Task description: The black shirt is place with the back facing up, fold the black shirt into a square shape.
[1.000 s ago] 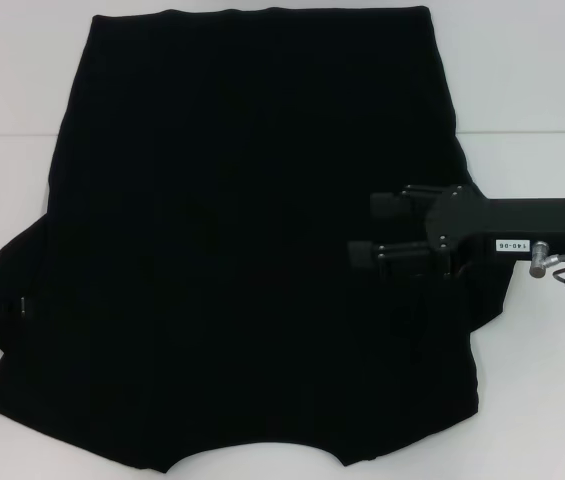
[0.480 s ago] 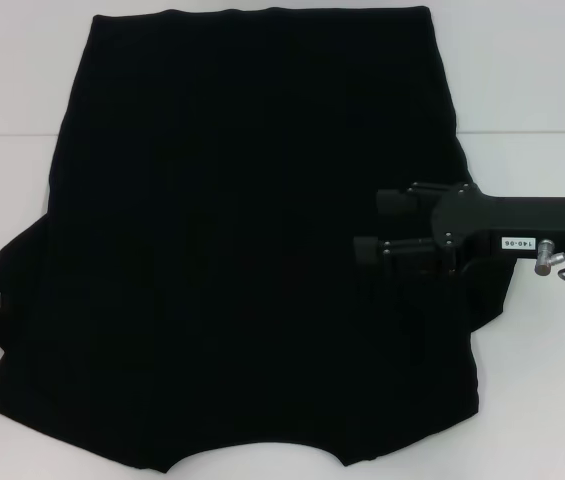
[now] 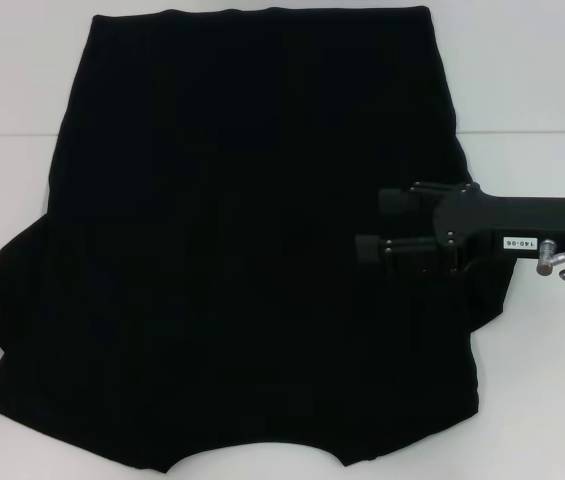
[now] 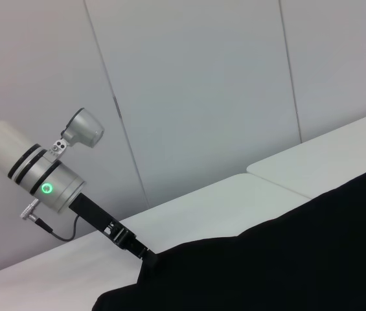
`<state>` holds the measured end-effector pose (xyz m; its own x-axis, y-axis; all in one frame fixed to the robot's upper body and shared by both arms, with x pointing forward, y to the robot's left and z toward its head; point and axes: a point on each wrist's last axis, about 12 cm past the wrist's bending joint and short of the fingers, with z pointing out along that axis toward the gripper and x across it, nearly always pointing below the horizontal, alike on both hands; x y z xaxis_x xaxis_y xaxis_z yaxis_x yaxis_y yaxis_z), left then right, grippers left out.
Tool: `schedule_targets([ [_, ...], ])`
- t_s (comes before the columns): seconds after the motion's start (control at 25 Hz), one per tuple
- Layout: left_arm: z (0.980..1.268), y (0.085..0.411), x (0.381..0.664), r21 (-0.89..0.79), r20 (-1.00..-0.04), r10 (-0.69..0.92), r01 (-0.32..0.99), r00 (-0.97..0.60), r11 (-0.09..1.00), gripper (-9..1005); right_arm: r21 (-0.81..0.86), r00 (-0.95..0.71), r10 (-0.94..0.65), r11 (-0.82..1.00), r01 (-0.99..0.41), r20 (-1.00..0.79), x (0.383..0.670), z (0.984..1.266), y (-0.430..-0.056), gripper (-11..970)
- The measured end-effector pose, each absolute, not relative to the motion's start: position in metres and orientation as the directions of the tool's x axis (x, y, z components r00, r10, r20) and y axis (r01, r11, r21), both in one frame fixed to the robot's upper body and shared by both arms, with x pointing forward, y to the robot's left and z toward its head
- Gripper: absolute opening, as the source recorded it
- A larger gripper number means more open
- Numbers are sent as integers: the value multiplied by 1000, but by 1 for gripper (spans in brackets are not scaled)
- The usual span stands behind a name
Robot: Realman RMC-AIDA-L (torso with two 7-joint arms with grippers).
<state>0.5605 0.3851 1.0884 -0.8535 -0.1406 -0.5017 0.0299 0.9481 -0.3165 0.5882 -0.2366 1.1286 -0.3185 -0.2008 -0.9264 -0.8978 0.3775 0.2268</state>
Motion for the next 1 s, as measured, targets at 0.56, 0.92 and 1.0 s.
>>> schedule_targets([
  [0.56, 1099, 409, 554, -318, -533, -216, -43, -818, 947, 1, 242, -323, -151, 396, -886, -934, 589, 1129, -239, 914],
  [0.92, 1100, 424, 542, -333, -537, -274, -98, -798, 938, 2, 247, -329, -145, 406, -880, -933, 589, 1127, -239, 915],
  [1.0, 1098, 426, 540, -335, -535, -283, -107, -796, 936, 2, 247, -329, -144, 408, -879, -933, 590, 1127, -239, 915],
])
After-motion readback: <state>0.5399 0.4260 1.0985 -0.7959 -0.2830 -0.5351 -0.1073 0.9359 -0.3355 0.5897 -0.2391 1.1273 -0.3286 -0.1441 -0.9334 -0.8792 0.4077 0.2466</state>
